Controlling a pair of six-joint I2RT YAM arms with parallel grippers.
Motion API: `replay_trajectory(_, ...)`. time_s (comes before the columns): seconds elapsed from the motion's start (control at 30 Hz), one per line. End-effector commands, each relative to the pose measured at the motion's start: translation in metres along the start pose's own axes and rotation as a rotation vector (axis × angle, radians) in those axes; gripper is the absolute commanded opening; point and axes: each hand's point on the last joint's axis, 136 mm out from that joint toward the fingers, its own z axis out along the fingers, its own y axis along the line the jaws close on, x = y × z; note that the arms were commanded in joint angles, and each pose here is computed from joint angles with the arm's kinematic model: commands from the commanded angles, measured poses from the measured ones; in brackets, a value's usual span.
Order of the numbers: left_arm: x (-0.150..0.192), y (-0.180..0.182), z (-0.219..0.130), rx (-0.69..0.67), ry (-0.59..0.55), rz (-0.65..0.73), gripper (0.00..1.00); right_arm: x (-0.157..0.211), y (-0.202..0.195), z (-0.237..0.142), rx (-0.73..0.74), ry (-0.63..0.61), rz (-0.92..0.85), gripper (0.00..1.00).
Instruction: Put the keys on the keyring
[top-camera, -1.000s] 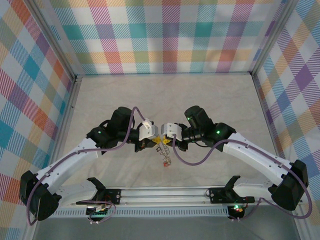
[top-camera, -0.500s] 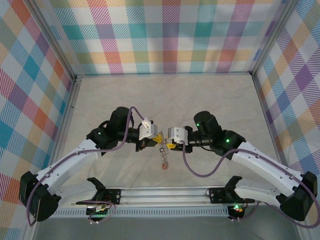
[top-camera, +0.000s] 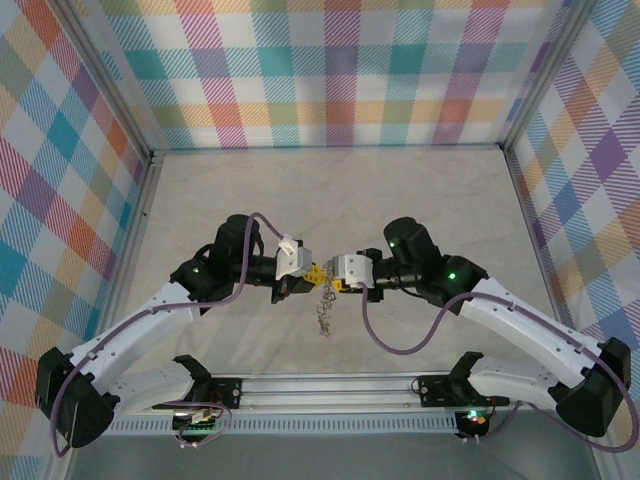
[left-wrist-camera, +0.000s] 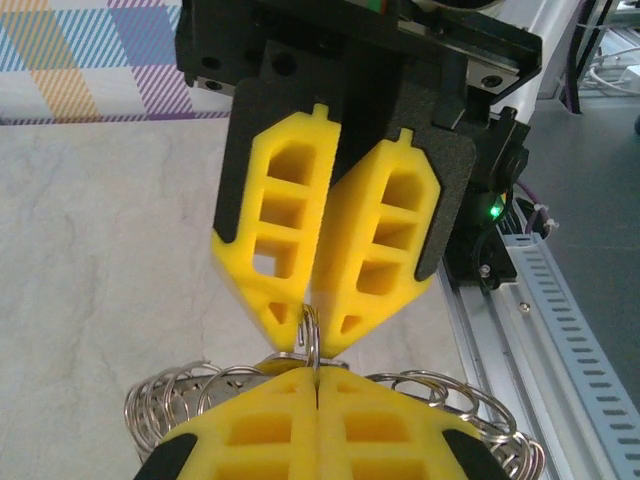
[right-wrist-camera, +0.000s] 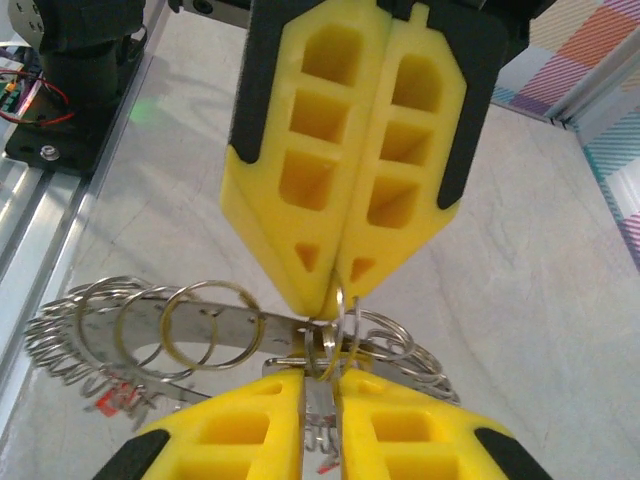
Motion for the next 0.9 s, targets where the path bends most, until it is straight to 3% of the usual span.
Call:
replay_trajectory(0.0, -0.017, -0.005, -0.006, 0.021, -0.068, 0.032, 0.00, -0.013, -0.007, -0.006, 0.020, -0.025, -0.069, 0.17)
replay_trajectory(0.13, -0.018, -0.005, -0.008, 0.009, -0.075, 0.033, 0.00, -0.017, -0.008, -0.011, 0.039, -0.037, -0.093, 0.16)
replay_trajectory(0.27, -0.021, -0.003, -0.010, -0.015, -0.093, 0.026, 0.00, -0.018, -0.003, -0.010, 0.004, -0.040, -0.089, 0.01)
replay_trajectory(0.47, -0.024, 0.008, -0.009, -0.073, -0.137, -0.002, 0.00, -0.013, 0.005, -0.003, -0.033, -0.061, -0.061, 0.00)
replay_trajectory(0.5, -0.024, 0.008, -0.009, -0.072, -0.138, -0.008, 0.00, -0.014, 0.006, -0.002, -0.036, -0.073, -0.055, 0.01)
replay_trajectory(0.57, -0.022, 0.008, -0.008, -0.073, -0.138, -0.013, 0.00, -0.020, 0.011, -0.001, -0.063, -0.112, -0.049, 0.16)
replay_trajectory(0.7, -0.020, 0.009, -0.008, -0.082, -0.133, -0.014, 0.00, -0.031, 0.010, -0.002, -0.073, -0.162, -0.045, 0.23)
replay_trajectory(0.87, -0.019, 0.007, -0.008, -0.078, -0.132, -0.007, 0.00, -0.035, 0.004, -0.002, -0.057, -0.164, -0.059, 0.20)
